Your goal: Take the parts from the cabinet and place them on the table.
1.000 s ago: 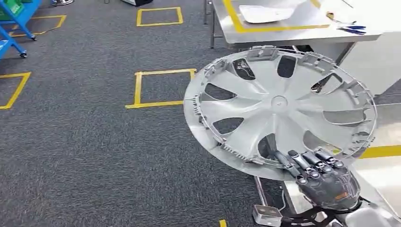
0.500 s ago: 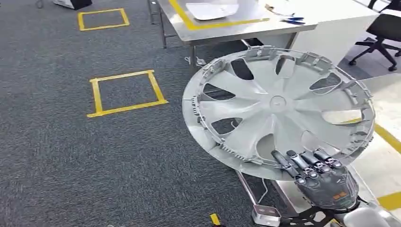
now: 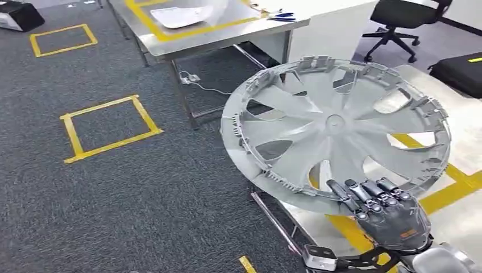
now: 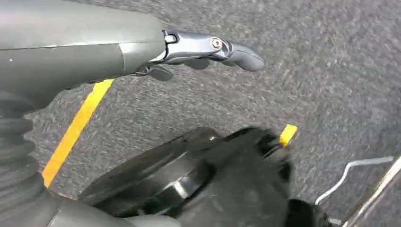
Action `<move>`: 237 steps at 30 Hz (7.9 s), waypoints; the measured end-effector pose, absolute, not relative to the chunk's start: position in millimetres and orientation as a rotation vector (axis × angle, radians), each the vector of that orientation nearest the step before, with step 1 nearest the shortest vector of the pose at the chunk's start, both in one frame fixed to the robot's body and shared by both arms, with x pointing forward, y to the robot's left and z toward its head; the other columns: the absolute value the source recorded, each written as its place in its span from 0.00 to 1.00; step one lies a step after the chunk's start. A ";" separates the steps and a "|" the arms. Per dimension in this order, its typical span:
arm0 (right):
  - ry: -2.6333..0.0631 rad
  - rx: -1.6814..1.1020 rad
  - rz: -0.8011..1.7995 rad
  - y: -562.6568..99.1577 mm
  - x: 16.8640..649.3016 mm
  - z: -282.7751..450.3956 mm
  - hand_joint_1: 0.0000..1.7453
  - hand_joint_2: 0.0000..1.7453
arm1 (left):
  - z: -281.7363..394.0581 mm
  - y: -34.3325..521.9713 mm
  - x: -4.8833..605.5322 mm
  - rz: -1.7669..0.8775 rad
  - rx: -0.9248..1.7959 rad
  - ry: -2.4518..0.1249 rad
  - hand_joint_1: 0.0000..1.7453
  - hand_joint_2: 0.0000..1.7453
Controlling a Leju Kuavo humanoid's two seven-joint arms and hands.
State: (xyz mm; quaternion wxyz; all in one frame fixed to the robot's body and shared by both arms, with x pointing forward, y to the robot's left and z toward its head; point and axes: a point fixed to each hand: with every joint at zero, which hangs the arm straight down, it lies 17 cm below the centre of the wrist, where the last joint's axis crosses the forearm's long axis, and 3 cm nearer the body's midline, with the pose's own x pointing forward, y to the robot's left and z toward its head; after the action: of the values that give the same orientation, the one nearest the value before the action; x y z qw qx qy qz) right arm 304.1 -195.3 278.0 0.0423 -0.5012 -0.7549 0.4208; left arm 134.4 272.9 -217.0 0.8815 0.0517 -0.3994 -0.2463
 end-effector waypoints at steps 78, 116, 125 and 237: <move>-2.313 -1.482 1.287 -187.7 304.8 274.1 1.00 1.00 | -216.4 272.1 133.0 -0.494 0.116 -0.822 0.00 1.00; -2.301 -1.408 1.301 -179.3 304.6 266.0 1.00 1.00 | -215.6 280.8 129.2 -0.490 0.140 -0.803 0.00 1.00; -2.292 -1.397 1.307 -178.8 305.5 264.1 1.00 1.00 | -215.9 283.3 129.0 -0.488 0.145 -0.797 0.00 1.00; -2.087 -1.095 1.427 -175.3 331.6 182.0 0.00 0.00 | -219.4 339.9 103.1 -0.326 0.269 -0.620 0.00 0.00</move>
State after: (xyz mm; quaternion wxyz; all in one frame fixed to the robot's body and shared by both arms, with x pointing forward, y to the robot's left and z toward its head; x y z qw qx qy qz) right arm 331.6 -175.3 182.0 0.1920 -0.3902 -0.7433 0.5084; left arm 103.1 339.9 -219.4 0.9305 0.1315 -0.3025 -0.1594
